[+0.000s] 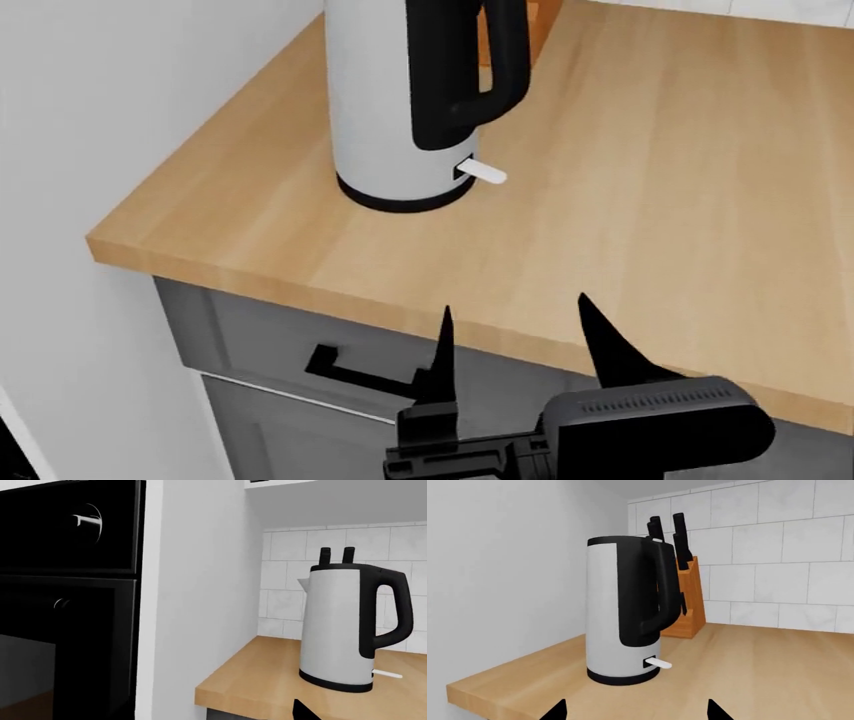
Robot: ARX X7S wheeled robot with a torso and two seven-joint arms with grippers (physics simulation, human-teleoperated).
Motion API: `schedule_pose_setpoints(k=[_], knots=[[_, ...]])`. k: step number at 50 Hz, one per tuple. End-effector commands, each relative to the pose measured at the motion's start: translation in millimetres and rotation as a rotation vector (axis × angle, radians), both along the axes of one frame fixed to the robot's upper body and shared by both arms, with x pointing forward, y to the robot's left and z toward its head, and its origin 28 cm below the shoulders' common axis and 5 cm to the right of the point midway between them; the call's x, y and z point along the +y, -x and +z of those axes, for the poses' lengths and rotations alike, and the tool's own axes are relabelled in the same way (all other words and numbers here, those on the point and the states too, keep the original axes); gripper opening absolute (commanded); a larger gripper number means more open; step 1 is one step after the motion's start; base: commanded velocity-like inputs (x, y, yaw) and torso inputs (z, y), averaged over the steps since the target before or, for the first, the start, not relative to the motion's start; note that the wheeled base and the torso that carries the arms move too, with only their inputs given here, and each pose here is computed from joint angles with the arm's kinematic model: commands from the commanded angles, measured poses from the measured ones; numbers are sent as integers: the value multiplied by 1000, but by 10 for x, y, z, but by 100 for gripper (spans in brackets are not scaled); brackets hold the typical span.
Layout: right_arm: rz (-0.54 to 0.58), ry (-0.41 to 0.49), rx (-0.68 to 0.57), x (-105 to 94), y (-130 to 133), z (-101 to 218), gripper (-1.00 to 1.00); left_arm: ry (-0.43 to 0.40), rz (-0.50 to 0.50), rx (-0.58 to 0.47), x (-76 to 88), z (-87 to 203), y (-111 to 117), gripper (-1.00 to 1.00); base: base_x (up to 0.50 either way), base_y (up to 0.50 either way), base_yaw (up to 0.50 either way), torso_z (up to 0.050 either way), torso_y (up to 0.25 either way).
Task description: Press down the lever to turn on the electric kettle.
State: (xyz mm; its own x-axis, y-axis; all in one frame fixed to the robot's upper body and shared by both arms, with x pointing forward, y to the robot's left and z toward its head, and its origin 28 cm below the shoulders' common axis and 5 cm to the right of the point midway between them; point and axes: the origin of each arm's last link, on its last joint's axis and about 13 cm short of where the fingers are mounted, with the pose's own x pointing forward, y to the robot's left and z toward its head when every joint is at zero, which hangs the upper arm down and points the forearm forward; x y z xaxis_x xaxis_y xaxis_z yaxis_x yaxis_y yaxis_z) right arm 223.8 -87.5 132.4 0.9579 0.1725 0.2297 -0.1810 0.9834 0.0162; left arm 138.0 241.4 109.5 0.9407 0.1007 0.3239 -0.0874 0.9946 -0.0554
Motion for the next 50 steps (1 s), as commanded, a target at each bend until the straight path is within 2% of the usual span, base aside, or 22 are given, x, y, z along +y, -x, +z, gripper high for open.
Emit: schedule_pose_setpoints(k=[1,12,29,36,39,45,50], knots=[[18,-28,-19,-3,-9,102,100,10,3,-29,13,36,97,100,351,360,0,0,0],[-13,-46,-15,-37,-57,123,100,-10,-18,-22,-38,11,91,100,488,34,0,0,0],[-13,-35,-9,-28,-57,70,100,-15,-24,-17,-36,-26,96,100,160,-59,0,0,0],[-25,-33,1,-30,-62,71,100,-11,-24,-12,-34,-53,85,100,513,-36,0,0,0],[-41,-37,5,-47,-49,77,100,-12,-27,-13,-44,-48,89,100,36,10,0,0,0],[-47,-25,9,-64,-31,71,100,-15,-30,-11,-57,-57,89,100,0,0,0,0,0],[-28,51,46,-56,-7,-25,100,-13,-29,-8,-53,-77,74,100,0,0,0,0,0]])
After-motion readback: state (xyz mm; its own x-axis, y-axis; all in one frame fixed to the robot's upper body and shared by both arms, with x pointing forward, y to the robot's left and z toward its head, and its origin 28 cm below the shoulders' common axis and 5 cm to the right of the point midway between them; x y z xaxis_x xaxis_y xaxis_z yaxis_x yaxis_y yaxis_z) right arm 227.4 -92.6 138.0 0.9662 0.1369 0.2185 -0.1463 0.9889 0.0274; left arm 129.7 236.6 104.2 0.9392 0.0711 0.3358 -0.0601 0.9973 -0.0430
